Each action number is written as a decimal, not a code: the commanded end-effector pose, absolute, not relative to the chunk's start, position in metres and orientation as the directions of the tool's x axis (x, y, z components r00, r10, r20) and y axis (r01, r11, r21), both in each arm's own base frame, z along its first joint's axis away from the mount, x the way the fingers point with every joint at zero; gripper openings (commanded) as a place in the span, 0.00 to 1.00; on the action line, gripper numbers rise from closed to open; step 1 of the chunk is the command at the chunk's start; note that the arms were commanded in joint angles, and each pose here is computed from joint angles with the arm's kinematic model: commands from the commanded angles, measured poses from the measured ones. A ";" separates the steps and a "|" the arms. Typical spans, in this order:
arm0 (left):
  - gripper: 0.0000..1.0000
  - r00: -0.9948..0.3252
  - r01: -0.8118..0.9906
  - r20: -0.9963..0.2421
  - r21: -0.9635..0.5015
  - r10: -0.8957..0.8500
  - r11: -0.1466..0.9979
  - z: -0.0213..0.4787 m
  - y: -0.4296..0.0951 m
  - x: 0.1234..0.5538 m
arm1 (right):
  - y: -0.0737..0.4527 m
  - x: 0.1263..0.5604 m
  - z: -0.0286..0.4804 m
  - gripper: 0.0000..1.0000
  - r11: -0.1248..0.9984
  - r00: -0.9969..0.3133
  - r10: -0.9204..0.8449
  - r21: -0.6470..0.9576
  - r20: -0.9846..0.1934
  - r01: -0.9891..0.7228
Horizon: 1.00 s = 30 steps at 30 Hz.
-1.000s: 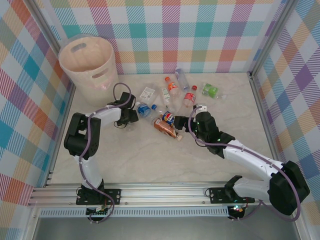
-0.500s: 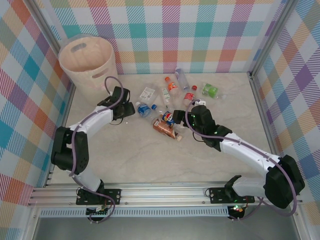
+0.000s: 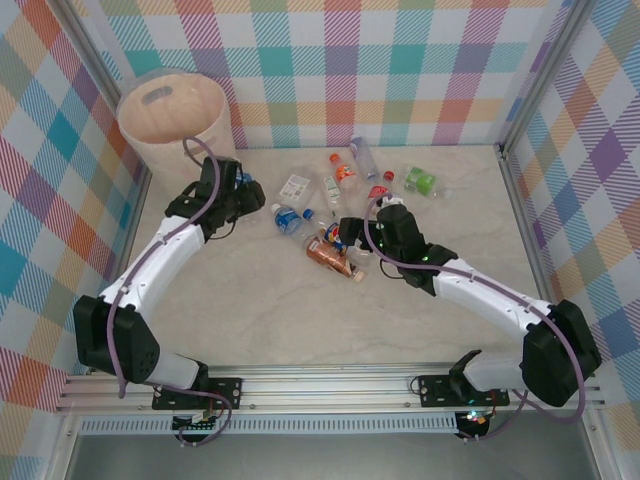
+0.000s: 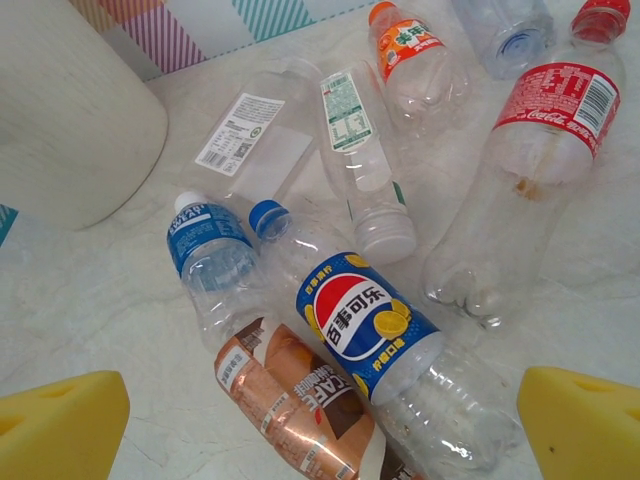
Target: Put the plastic bottles in the bin
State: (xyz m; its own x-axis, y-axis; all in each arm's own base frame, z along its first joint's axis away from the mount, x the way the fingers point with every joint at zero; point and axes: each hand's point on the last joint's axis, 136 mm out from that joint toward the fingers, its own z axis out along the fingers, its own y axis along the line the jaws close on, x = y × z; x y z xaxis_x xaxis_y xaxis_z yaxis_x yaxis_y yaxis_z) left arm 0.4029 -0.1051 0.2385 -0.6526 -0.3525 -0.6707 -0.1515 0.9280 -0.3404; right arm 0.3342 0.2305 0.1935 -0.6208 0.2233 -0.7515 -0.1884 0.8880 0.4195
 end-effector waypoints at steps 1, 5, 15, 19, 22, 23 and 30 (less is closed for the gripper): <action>0.52 -0.530 -0.130 -0.754 -0.381 -0.388 0.916 0.295 -0.096 0.407 | 0.241 0.338 0.205 1.00 0.868 -0.617 0.228 0.444 -0.753 -0.222; 0.51 -0.383 -0.099 -0.813 -0.436 -0.439 0.894 0.345 -0.094 0.422 | 0.245 0.341 0.204 1.00 0.864 -0.624 0.229 0.451 -0.747 -0.224; 0.50 -0.107 -0.096 -0.892 -0.431 -0.440 0.897 0.418 -0.079 0.458 | 0.245 0.342 0.208 1.00 0.868 -0.623 0.225 0.445 -0.749 -0.221; 0.51 0.018 -0.110 -0.898 -0.438 -0.439 0.892 0.439 -0.064 0.467 | 0.243 0.339 0.209 1.00 0.871 -0.620 0.210 0.433 -0.756 -0.232; 0.50 0.079 -0.143 -0.895 -0.447 -0.440 0.883 0.445 -0.048 0.476 | 0.242 0.336 0.212 1.00 0.868 -0.604 0.190 0.420 -0.774 -0.265; 0.50 0.094 -0.161 -0.895 -0.447 -0.437 0.880 0.445 -0.042 0.479 | 0.243 0.334 0.213 1.00 0.865 -0.595 0.178 0.413 -0.783 -0.285; 0.50 0.120 -0.315 -0.897 -0.441 -0.426 0.840 0.434 0.012 0.512 | 0.247 0.324 0.221 1.00 0.840 -0.574 0.134 0.400 -0.808 -0.367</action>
State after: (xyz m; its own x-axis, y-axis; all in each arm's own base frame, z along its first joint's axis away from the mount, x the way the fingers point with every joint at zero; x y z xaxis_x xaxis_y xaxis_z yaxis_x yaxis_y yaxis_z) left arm 0.5059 -0.0137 0.4116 0.0353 -0.4337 -0.9004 -0.2681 0.8638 -0.4266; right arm 0.3275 0.2438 0.2098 -0.6029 0.1463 -0.7843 -0.3140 0.8602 0.4018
